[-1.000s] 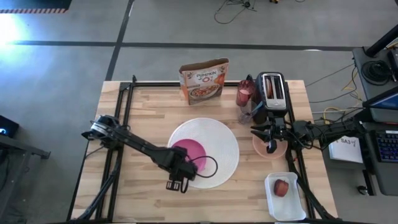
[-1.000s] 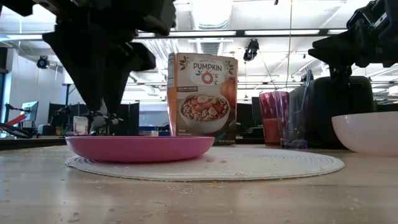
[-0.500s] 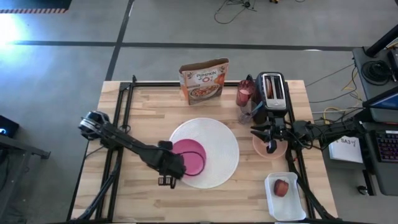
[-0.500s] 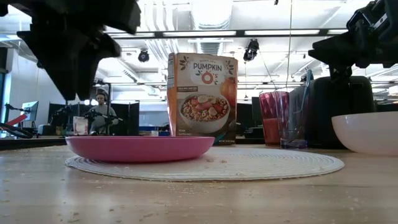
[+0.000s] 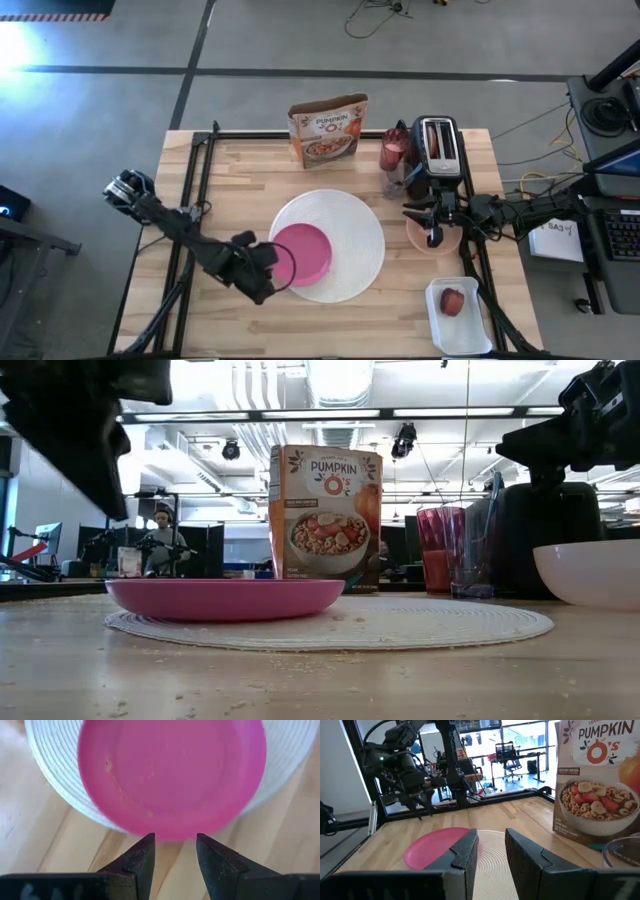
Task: Arrange a breakfast setting
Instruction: Put the orange bowl on the white tablemat to the right of the pink plate
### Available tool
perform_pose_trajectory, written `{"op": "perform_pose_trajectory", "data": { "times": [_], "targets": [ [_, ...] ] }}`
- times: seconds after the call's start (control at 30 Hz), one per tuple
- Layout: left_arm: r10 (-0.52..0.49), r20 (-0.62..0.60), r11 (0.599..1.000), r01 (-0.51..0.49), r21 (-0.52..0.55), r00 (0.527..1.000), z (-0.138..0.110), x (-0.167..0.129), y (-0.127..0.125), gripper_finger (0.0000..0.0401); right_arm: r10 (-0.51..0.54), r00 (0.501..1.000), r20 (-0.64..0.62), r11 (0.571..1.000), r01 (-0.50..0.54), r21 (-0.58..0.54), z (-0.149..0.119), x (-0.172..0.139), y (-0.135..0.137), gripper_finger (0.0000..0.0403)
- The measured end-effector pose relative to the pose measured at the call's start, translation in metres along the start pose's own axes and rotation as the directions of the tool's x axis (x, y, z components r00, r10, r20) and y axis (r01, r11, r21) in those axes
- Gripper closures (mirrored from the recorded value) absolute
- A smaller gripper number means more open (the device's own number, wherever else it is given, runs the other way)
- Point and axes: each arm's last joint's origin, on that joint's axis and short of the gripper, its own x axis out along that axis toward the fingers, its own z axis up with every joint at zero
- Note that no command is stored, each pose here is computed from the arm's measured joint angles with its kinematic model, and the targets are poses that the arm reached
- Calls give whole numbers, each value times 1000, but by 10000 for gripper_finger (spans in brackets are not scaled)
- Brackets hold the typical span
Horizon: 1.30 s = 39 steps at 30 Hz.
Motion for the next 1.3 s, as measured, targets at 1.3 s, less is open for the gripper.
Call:
{"op": "perform_pose_trajectory", "data": {
  "times": [1.3],
  "targets": [
    [294,86,946,-276,-170,952,-9,-1,34,274,-320,842,-434,672,525,522,58,-13,-3,312]
  ]
}}
